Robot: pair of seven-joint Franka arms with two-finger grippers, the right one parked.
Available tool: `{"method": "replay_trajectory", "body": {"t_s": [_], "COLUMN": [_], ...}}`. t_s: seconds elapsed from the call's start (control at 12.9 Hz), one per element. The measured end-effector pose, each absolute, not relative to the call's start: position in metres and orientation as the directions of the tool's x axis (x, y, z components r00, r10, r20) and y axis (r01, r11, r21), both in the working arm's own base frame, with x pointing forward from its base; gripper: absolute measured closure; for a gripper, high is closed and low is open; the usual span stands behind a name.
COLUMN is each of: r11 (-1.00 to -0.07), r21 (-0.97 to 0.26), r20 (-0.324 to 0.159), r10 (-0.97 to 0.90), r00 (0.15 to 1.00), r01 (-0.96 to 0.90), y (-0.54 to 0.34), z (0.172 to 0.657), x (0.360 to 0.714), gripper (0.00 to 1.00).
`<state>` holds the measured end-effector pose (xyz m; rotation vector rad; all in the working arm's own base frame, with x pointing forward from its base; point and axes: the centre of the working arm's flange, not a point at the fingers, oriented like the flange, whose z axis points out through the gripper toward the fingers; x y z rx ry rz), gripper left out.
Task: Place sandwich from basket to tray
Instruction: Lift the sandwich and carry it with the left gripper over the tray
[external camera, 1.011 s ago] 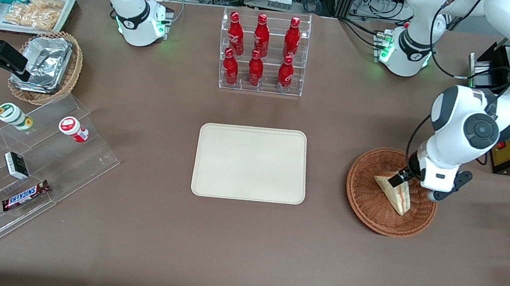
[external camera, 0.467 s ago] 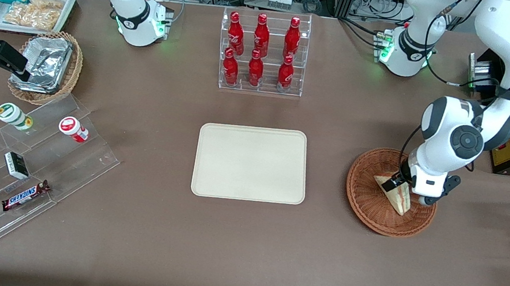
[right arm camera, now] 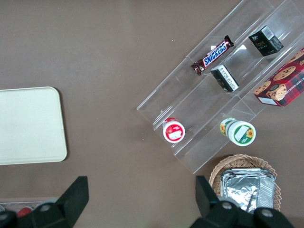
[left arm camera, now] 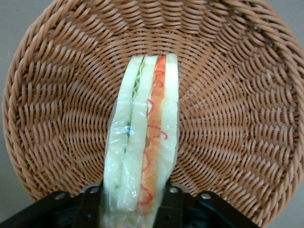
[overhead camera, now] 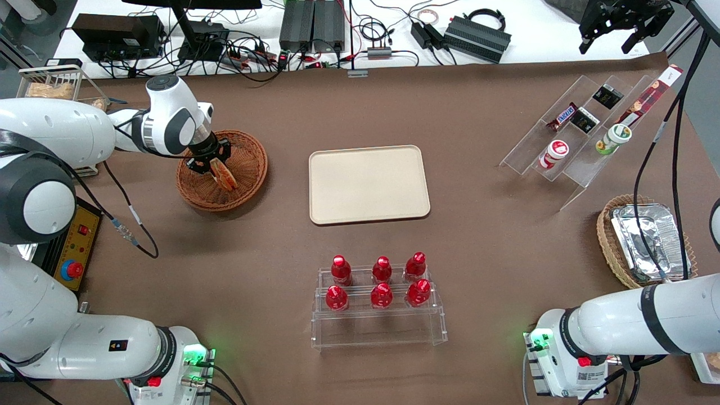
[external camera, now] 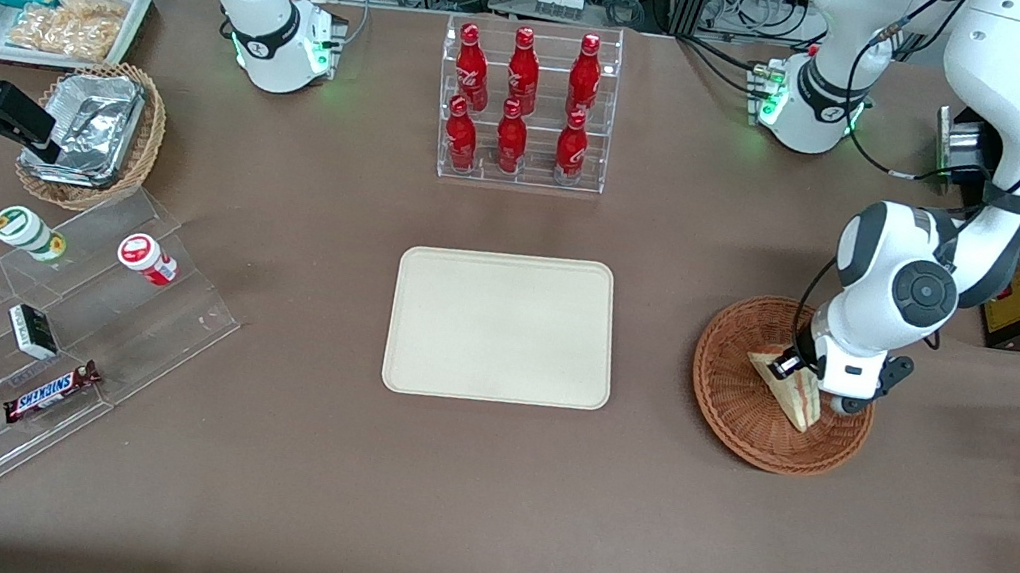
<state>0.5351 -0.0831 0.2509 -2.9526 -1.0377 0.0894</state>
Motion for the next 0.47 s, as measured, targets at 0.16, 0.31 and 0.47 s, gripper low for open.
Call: {"method": "replay_trajectory", "body": {"t_s": [0.16, 0.31, 0.47], "r11": [-0.815, -0.86, -0.909], "r21": [-0.047, -0.067, -0.079], "r20": [-0.072, -0.104, -0.138], "r10": [0.58, 0.51, 0.417], "r00": [0.811, 0.854, 0.898], "r01": [0.578, 0.505, 0.41], "y": [-0.083, -0.085, -0.095], "z": [0.261, 0.286, 0.31], "x": [0.541, 0.553, 0.559], "gripper": [0.76, 0.8, 0.85]}}
